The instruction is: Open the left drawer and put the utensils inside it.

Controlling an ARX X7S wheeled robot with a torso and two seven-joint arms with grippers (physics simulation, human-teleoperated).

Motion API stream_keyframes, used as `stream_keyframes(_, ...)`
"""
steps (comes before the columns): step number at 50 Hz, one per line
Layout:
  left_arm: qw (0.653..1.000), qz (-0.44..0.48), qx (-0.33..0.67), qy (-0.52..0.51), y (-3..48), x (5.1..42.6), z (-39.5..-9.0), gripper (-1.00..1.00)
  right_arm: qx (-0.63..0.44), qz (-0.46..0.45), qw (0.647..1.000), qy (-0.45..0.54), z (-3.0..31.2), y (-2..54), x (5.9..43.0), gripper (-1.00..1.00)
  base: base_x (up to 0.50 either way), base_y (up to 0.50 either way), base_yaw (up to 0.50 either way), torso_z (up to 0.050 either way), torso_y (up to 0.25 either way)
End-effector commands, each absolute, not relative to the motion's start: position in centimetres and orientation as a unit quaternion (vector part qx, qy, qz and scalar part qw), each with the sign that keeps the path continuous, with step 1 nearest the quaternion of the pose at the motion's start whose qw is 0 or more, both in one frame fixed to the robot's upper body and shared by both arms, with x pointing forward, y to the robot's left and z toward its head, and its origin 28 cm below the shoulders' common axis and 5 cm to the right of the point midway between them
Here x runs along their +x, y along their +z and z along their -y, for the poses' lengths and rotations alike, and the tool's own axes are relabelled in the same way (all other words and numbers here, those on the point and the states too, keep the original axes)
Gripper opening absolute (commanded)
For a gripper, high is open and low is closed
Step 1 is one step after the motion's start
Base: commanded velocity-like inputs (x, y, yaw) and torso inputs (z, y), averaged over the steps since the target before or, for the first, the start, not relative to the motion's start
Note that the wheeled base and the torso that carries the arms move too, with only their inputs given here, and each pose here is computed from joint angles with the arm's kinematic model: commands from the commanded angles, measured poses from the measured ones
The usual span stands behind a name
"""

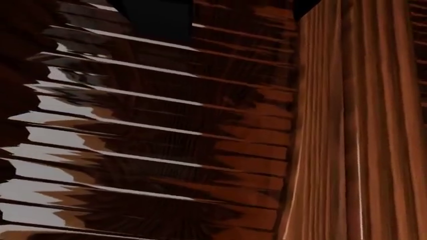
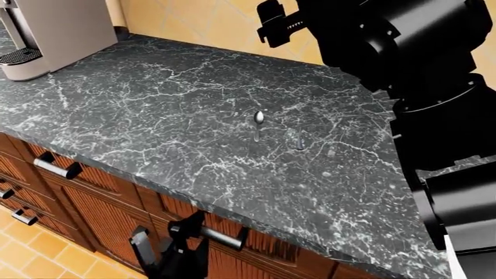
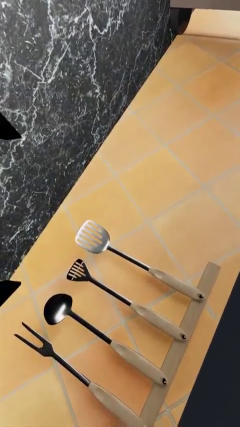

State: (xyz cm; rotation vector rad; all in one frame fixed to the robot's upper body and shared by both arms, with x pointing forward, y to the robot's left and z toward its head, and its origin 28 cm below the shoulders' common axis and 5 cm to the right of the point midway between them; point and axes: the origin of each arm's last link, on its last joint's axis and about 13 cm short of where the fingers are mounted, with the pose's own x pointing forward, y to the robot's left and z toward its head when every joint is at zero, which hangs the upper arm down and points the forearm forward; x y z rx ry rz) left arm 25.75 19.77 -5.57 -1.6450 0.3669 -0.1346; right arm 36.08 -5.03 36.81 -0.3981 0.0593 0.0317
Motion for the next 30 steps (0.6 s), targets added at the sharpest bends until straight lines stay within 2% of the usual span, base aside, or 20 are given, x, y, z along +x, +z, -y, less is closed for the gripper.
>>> stream_keyframes(1, 0.676, -0.348, -0.64, -0.106, -7.0, 23.8, -16.8, 1.0, -0.2, -0.028, 0.979, 0.014, 5.0, 36.8, 36.1, 1.0, 0.0, 0.0, 0.0, 0.0, 0.0)
stream_keyframes(5, 0.685, -0.347, -0.633, -0.097, -7.1, 24.0, -16.9, 1.0, -0.199, -0.028, 0.98, 0.015, 5.0, 36.8, 36.0, 1.0, 0.0, 0.0, 0.0, 0.0, 0.0)
stream_keyframes(6, 0.693, -0.345, -0.627, -0.089, -7.2, 24.0, -17.0, -1.0, -0.199, -0.027, 0.979, 0.015, 5.0, 36.9, 36.0, 1.0, 0.0, 0.0, 0.0, 0.0, 0.0)
stream_keyframes(20, 0.722, -0.334, -0.601, -0.077, -7.0, 23.9, -17.2, -1.0, -0.195, -0.028, 0.98, 0.016, 5.1, 36.6, 36.1, 1.0, 0.0, 0.0, 0.0, 0.0, 0.0)
stream_keyframes(30, 0.774, -0.32, -0.535, -0.114, -3.2, 17.5, -20.3, -1.0, -0.191, -0.03, 0.981, 0.017, 5.3, 36.2, 36.3, 1.0, 0.0, 0.0, 0.0, 0.0, 0.0)
